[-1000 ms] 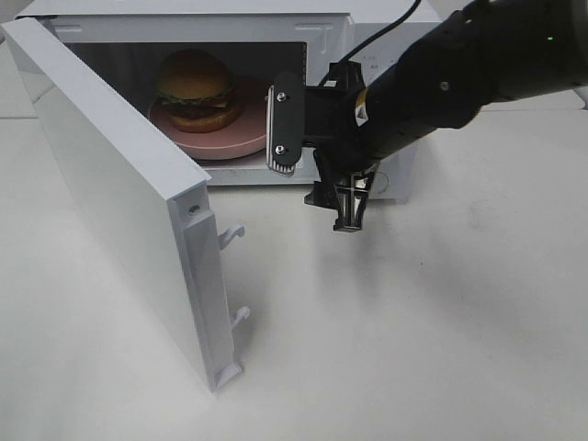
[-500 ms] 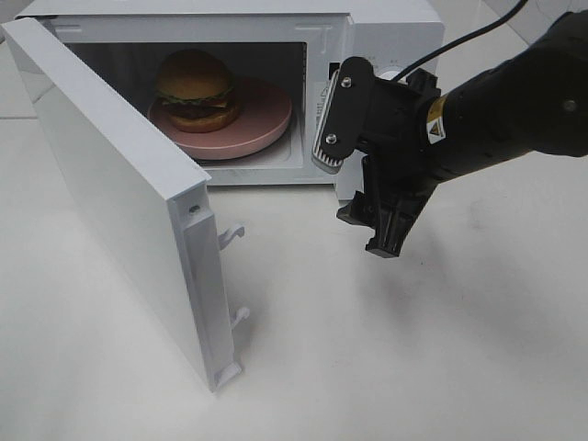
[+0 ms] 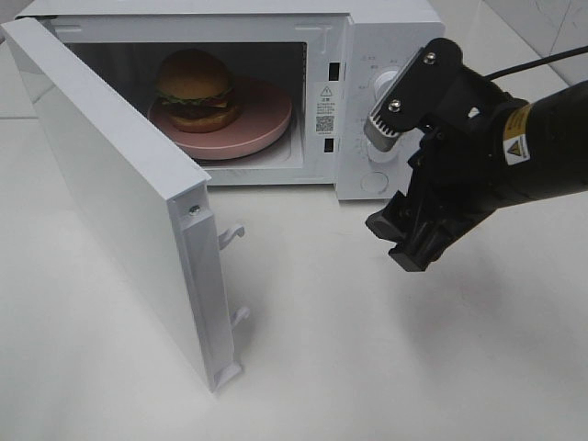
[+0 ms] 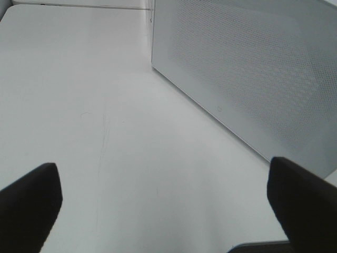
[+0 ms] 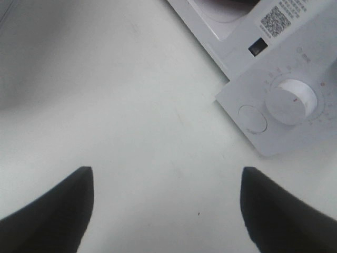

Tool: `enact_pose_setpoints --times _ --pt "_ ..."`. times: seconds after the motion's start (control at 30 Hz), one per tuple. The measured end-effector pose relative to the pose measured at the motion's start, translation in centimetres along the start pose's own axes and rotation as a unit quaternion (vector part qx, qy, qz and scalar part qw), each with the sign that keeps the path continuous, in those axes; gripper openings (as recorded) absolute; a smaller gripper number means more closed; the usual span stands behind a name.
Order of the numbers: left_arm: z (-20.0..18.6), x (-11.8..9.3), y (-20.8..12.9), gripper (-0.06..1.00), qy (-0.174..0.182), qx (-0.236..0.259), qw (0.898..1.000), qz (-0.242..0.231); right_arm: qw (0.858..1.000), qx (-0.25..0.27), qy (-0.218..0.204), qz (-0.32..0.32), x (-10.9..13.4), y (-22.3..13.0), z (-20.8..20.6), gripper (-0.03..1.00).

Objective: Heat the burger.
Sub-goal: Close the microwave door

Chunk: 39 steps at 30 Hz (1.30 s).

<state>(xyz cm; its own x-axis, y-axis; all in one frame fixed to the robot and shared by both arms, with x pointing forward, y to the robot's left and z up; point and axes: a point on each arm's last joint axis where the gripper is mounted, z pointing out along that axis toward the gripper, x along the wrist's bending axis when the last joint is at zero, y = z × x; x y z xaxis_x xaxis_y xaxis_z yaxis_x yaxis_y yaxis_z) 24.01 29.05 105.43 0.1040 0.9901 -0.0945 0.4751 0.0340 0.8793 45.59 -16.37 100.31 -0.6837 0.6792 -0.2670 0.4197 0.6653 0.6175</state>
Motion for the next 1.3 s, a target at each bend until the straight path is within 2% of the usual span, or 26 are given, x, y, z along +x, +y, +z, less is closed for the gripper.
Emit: enact_pose_setpoints --times 0.23,0.3,0.57,0.93,1.0,1.3 --pt "0.0 0.0 0.0 0.98 0.0 0.0 1.0 0.0 0.997 0.024 -0.008 0.079 -0.2 -0.8 -2.4 0.74" --pt "0.0 0.0 0.0 0.98 0.0 0.0 1.0 0.0 0.993 0.051 -0.013 0.109 -0.2 -1.4 -3.6 0.74" --pt "0.0 0.0 0.0 0.98 0.0 0.0 1.0 0.0 0.982 0.114 -0.026 0.15 -0.2 -3.1 -6.6 0.74" --pt "0.0 0.0 0.0 0.98 0.0 0.0 1.0 0.0 0.975 0.125 -0.044 0.181 -0.2 -5.0 -11.4 0.74" --pt "0.0 0.0 0.0 0.98 0.0 0.0 1.0 0.0 0.972 0.128 -0.048 0.189 -0.1 -6.0 -13.2 0.74" --pt "0.0 0.0 0.0 0.98 0.0 0.0 1.0 0.0 0.967 0.137 -0.037 0.214 0.7 -8.3 -16.6 0.74"
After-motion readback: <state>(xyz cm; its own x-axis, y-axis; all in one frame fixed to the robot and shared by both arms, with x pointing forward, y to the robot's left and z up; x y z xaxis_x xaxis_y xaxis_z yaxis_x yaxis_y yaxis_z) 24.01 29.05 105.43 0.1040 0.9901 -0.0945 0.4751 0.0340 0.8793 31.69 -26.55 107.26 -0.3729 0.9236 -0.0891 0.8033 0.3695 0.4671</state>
